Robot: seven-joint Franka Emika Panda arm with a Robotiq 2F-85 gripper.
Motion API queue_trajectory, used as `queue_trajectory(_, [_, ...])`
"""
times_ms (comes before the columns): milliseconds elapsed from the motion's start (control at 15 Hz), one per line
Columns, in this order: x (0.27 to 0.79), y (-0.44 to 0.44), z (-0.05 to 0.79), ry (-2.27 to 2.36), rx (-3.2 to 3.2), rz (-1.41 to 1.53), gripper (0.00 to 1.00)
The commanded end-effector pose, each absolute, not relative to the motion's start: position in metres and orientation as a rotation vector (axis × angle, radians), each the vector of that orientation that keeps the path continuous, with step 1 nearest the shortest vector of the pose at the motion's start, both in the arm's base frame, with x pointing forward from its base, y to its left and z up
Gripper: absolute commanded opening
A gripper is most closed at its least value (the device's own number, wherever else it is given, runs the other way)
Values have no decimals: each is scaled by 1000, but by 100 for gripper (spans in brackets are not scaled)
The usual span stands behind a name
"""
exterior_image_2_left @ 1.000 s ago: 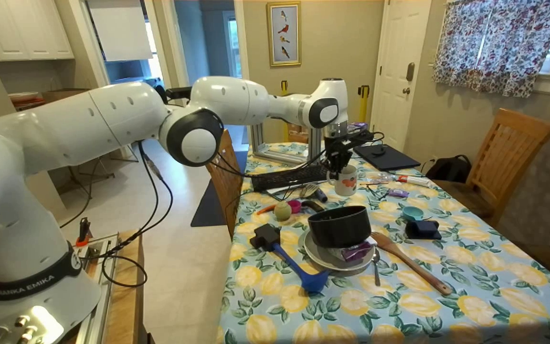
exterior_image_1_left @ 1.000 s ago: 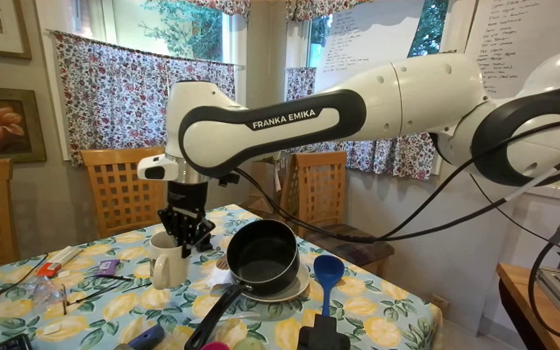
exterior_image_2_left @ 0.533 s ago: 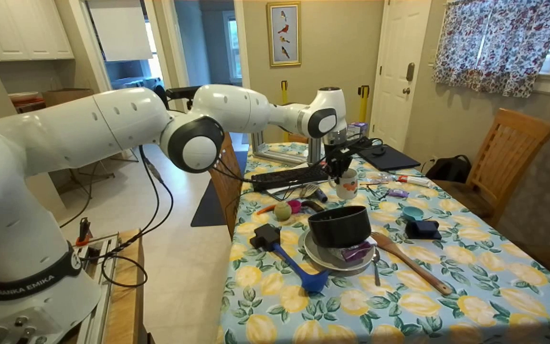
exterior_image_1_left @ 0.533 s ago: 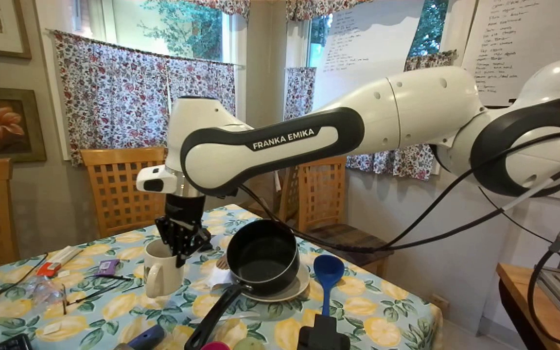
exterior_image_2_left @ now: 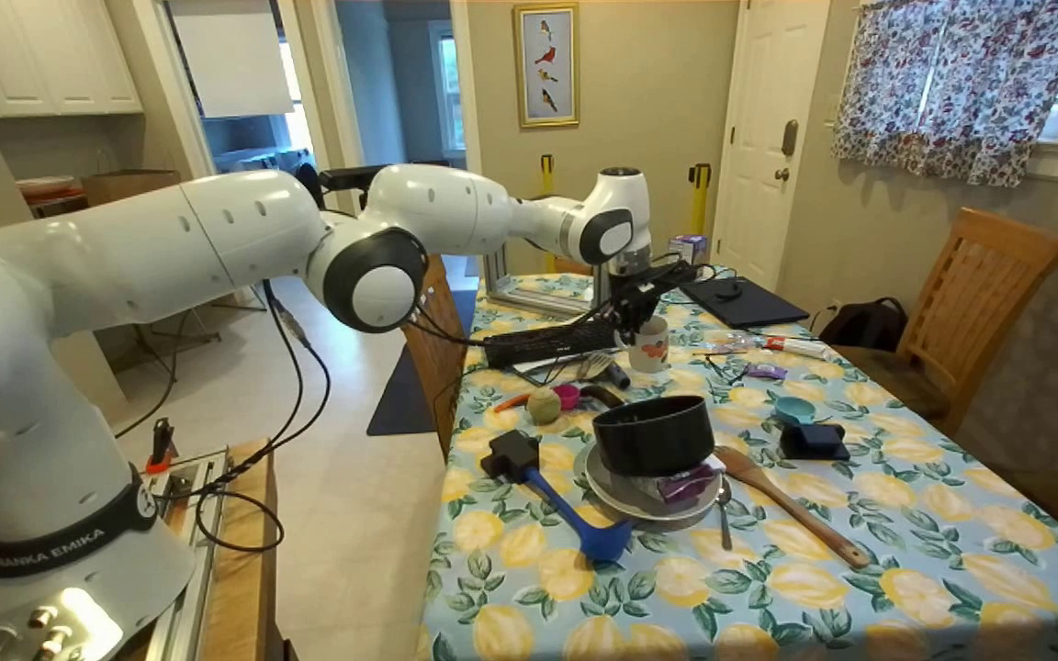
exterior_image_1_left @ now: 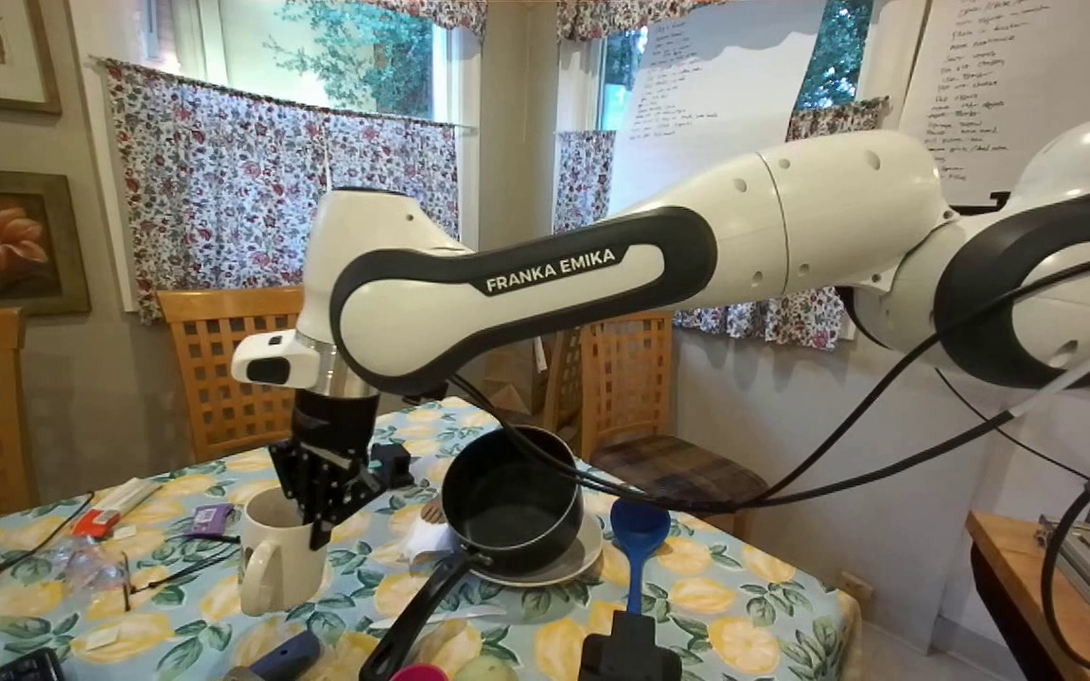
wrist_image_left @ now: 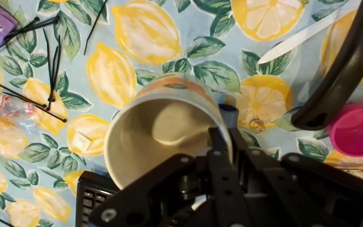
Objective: Move the white mug to the left
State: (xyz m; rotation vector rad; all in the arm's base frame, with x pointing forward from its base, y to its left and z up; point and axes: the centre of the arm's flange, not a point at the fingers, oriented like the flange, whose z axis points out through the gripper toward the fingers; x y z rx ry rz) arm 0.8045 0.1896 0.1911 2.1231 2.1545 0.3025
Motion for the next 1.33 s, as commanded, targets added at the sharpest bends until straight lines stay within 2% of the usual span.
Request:
queue_trajectory(0, [773,165,204,2091,2196,225,2])
queue_trajectory(533, [768,135,188,2103,2304,58,2])
queue_trajectory(1267, [769,135,184,2134,2302,48,2])
